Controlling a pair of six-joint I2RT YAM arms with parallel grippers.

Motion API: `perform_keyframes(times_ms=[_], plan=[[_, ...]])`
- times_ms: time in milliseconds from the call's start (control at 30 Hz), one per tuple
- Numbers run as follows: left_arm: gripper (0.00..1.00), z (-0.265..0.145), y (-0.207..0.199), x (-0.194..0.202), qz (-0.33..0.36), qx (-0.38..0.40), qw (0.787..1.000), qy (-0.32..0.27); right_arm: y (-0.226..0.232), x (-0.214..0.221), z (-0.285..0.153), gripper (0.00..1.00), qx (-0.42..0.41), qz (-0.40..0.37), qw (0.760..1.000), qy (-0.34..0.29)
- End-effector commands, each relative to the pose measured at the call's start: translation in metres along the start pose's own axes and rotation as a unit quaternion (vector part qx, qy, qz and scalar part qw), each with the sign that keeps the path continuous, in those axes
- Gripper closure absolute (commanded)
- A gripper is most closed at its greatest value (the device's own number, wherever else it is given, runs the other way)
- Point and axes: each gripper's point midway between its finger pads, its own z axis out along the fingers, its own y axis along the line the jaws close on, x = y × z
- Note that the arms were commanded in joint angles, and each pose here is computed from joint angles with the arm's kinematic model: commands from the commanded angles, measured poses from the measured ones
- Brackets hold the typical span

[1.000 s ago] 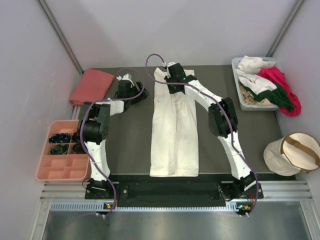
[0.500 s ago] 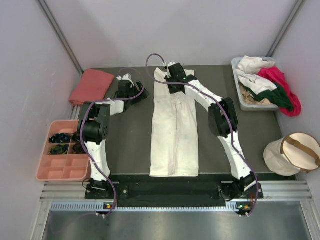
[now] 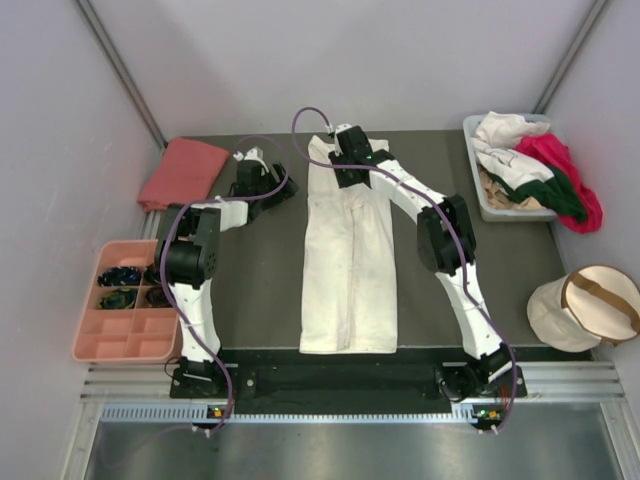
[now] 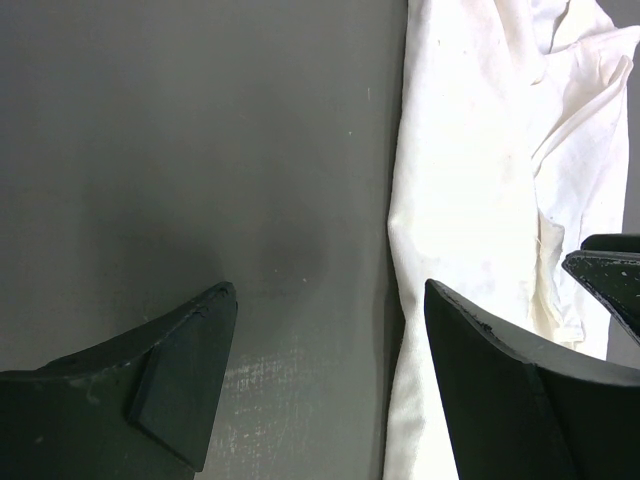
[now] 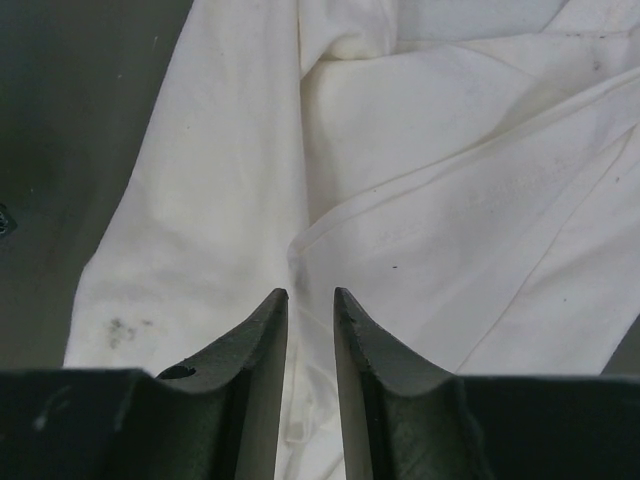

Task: Fold and stack the t-shirts
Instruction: Grab the bottom of the folded rectangular tshirt with both arms

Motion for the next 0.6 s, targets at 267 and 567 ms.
perform_keyframes(times_ms=[267,567], plan=[[0.2,0.005,0.006,0.009,-0.002,-0.006,1.0,0.012,0.001,-0.021,-0.008,0.74,-0.008,0.01,0.999,-0.031],[0.2,0.007,0.007,0.01,-0.003,-0.006,1.0,0.013,0.001,-0.015,-0.002,0.73,-0.006,0.009,1.0,-0.023]])
